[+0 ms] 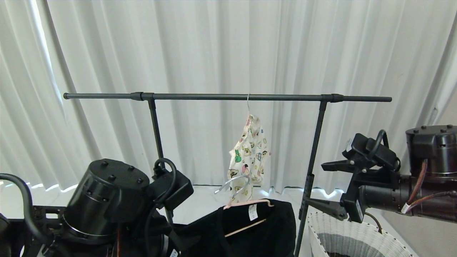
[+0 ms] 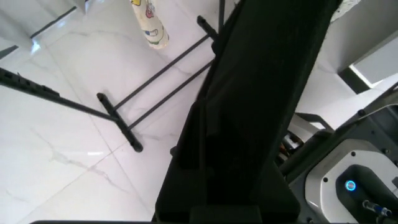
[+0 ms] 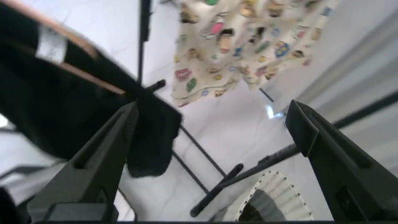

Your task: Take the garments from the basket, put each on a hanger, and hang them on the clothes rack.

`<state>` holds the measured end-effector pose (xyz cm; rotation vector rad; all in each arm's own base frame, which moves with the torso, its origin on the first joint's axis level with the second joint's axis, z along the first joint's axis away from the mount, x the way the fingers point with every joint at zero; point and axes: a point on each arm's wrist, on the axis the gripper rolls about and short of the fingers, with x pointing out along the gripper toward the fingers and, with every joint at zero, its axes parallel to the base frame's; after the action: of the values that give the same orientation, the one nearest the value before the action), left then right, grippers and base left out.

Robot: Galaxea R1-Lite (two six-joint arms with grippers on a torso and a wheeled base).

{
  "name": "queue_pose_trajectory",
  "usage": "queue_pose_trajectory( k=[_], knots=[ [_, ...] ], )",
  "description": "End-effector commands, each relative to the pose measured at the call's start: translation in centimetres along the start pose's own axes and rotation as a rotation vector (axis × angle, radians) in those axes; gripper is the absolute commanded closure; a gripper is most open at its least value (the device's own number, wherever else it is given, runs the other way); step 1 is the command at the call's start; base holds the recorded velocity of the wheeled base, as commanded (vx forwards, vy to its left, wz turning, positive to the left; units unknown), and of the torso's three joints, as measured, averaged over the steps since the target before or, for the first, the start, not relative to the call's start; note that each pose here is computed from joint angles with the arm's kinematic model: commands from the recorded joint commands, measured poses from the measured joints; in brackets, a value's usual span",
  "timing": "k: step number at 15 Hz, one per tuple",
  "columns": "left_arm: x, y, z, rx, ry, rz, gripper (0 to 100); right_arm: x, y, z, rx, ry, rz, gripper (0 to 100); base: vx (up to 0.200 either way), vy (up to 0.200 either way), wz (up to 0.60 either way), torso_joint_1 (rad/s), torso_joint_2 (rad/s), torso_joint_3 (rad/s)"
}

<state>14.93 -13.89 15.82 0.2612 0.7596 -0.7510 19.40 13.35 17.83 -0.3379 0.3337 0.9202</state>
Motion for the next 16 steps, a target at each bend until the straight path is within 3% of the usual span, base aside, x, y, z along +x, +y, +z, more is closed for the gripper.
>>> queue_pose_trajectory(
  k=[1,3,5,6,11,16],
  knots=[
    [-0.7,-0.8,-0.3,0.030,-0.020,-0.034,100,-0.2,2.7,1.0,-0.086,0.001,0.132,0,0.000,0.000,0.00,0.000,0.00,0.000],
    [-1.7,-1.8,-0.8,0.067,-0.045,-0.079,100,0.5,5.1,1.9,-0.191,0.020,0.266,0,0.000,0.000,0.00,0.000,0.00,0.000],
    [-2.5,-2.4,-1.2,0.090,-0.062,-0.146,100,1.9,6.2,1.9,-0.302,0.037,0.354,0,0.000,0.000,0.00,0.000,0.00,0.000],
    [-2.7,-2.6,-1.3,0.099,-0.069,-0.160,100,2.5,6.7,1.9,-0.323,0.042,0.384,0,0.000,0.000,0.00,0.000,0.00,0.000],
    [-3.1,-3.6,-1.3,0.142,-0.080,-0.206,100,3.5,7.5,2.5,-0.317,0.119,0.449,0,0.000,0.000,0.00,0.000,0.00,0.000],
    [-3.1,-3.7,-1.3,0.145,-0.082,-0.206,100,3.4,7.6,2.1,-0.298,0.169,0.460,0,0.000,0.000,0.00,0.000,0.00,0.000]
  ],
)
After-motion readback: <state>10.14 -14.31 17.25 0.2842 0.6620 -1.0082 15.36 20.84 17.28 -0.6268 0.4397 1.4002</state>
